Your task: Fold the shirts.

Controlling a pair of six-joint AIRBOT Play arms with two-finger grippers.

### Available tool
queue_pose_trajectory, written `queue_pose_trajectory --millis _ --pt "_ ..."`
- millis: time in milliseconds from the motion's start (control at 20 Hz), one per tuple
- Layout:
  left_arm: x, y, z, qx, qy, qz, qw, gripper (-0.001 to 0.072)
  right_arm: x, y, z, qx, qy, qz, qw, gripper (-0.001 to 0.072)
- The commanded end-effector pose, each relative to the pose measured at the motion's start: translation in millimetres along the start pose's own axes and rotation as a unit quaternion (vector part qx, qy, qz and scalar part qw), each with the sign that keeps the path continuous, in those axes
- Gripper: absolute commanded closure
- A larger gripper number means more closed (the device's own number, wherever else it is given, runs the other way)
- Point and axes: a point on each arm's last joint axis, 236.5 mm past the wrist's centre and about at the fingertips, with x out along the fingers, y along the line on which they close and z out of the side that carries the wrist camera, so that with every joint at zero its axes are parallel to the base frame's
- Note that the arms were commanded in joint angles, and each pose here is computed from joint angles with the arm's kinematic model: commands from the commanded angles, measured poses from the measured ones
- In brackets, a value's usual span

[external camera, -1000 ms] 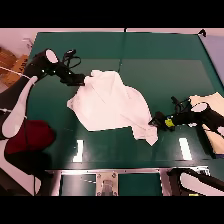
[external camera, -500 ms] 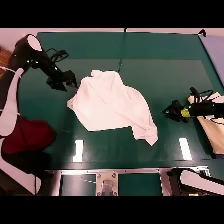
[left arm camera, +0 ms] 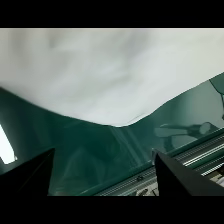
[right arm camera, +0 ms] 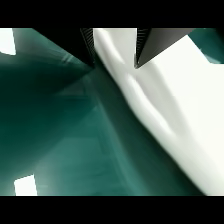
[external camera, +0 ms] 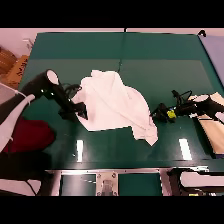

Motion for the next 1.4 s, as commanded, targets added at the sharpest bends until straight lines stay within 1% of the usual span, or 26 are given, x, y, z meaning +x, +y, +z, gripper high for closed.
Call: queue_pose_trajectory --millis 0,50,100,150,200,250,300,350,450,600,700,800,900,950,1050,1150,1250,1300,1350 --pt "50 -18 -1 -0.020 -0.037 -0.056 0.998 0.0003 20 2 -11 -0.030 0.026 -0.022 0.999 0.0382" --pt "57 -23 7 -0.019 -0.058 -0.061 0.996 0.0003 21 3 -12 -0.031 0.026 -0.023 0.999 0.0429" --pt "63 -26 14 -0.017 -0.079 -0.060 0.995 0.0004 20 3 -11 -0.031 0.026 -0.022 0.999 0.0529" --pt "66 -28 21 -0.013 -0.097 -0.055 0.994 0.0008 20 2 -12 -0.029 0.027 -0.021 0.999 0.0567" --pt "66 -30 29 -0.009 -0.115 -0.052 0.992 0.0238 18 2 -13 -0.027 0.031 -0.019 0.999 0.0577" --pt "66 -32 33 -0.008 -0.124 -0.053 0.991 0.0541 17 2 -16 -0.026 0.036 -0.017 0.999 0.0673" --pt "65 -34 33 -0.005 -0.123 -0.056 0.991 0.0677 15 5 -17 -0.024 0.039 -0.011 0.999 0.0697" --pt "64 -35 30 0.000 -0.115 -0.056 0.992 0.0684 9 10 -16 -0.025 0.039 -0.004 0.999 0.0697" --pt "48 -45 26 0.041 -0.107 -0.052 0.992 0.0685 -11 27 -4 -0.034 0.020 0.018 0.999 0.0697" --pt "-15 -65 32 0.111 -0.158 -0.016 0.981 0.0685 -73 83 22 -0.073 -0.052 0.080 0.993 0.0697" --pt "-85 -86 34 0.159 -0.229 0.019 0.960 0.0685 -138 128 36 -0.122 -0.137 0.112 0.977 0.0697" --pt "-168 -120 21 0.206 -0.322 0.035 0.923 0.0685 -216 175 34 -0.178 -0.236 0.135 0.946 0.0697" --pt "-257 -161 -9 0.253 -0.426 0.029 0.868 0.0685 -296 222 10 -0.235 -0.332 0.155 0.900 0.0697" --pt "-300 -183 -33 0.279 -0.476 0.022 0.834 0.0685 -334 243 -9 -0.261 -0.383 0.155 0.872 0.0697" --pt "-372 -216 -87 0.319 -0.557 0.009 0.767 0.0685 -399 279 -53 -0.314 -0.479 0.143 0.807 0.0697" --pt "-423 -237 -140 0.348 -0.614 0.001 0.708 0.0684 -451 309 -102 -0.351 -0.563 0.135 0.735 0.0697" --pt "-454 -248 -182 0.365 -0.649 -0.005 0.667 0.0685 -489 328 -149 -0.372 -0.632 0.125 0.668 0.0697" --pt "-462 -251 -194 0.372 -0.659 -0.004 0.653 0.0684 -503 331 -165 -0.375 -0.659 0.117 0.641 0.0697" --pt "-465 -252 -199 0.377 -0.663 -0.002 0.646 0.0685 -516 332 -178 -0.374 -0.686 0.106 0.615 0.0697"
